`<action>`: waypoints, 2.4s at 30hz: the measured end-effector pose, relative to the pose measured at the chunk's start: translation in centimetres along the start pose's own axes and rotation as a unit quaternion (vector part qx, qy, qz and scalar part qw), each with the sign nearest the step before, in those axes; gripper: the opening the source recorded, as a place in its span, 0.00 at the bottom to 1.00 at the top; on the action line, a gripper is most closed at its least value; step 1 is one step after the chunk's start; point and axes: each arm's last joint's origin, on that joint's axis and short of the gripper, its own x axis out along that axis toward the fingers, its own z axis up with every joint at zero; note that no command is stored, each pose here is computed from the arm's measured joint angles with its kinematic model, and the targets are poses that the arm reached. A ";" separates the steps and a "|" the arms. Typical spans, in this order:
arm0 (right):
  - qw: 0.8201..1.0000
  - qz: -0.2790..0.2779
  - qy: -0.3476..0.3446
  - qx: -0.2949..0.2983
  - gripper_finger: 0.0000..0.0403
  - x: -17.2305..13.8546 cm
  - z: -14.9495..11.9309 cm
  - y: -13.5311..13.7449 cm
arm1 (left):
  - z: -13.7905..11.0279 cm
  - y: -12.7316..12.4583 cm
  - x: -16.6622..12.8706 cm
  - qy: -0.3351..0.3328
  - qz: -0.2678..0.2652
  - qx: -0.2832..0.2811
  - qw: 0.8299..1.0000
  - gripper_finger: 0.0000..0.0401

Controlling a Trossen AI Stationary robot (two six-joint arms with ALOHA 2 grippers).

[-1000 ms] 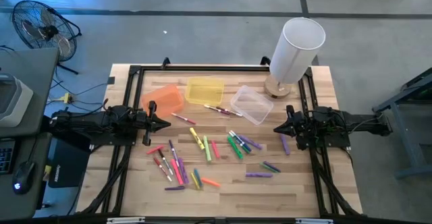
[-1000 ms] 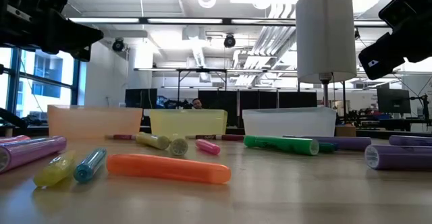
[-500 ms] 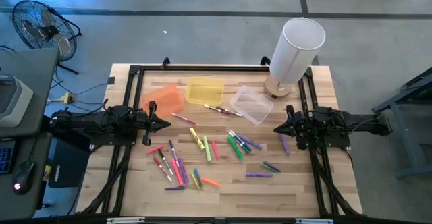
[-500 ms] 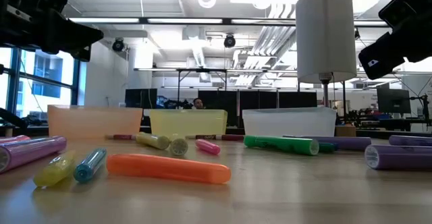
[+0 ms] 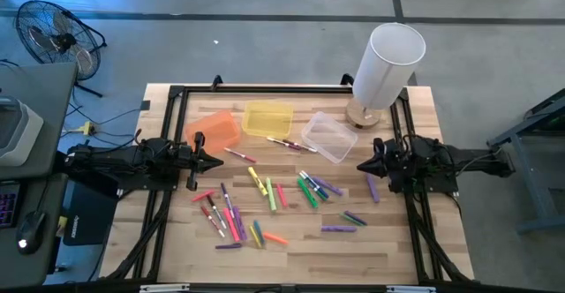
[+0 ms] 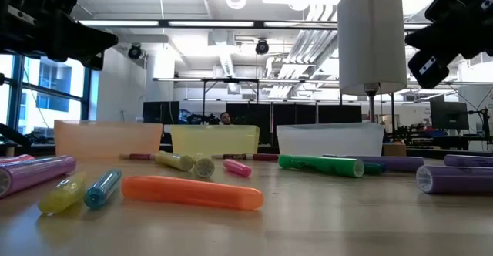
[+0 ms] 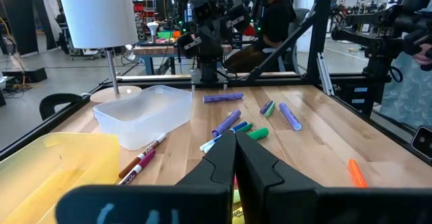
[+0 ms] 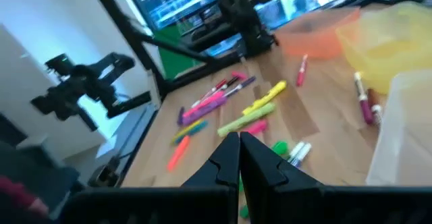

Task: Pick & Place Markers
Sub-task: Put the top right purple highlighter pen into the white bin

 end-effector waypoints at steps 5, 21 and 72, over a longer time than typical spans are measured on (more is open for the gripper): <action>0.999 -0.044 -0.016 -0.020 0.00 1.0 0.7 0.2 | 0.0 0.0 0.0 0.000 0.000 0.000 1.000 0.00; 0.869 -0.405 0.268 0.098 0.00 6.4 8.2 3.9 | 0.0 0.0 0.0 0.000 0.000 0.000 1.000 0.00; 0.650 -0.528 0.405 0.366 0.14 5.7 -5.0 -1.4 | 0.0 0.0 0.0 0.000 0.000 0.000 1.000 0.00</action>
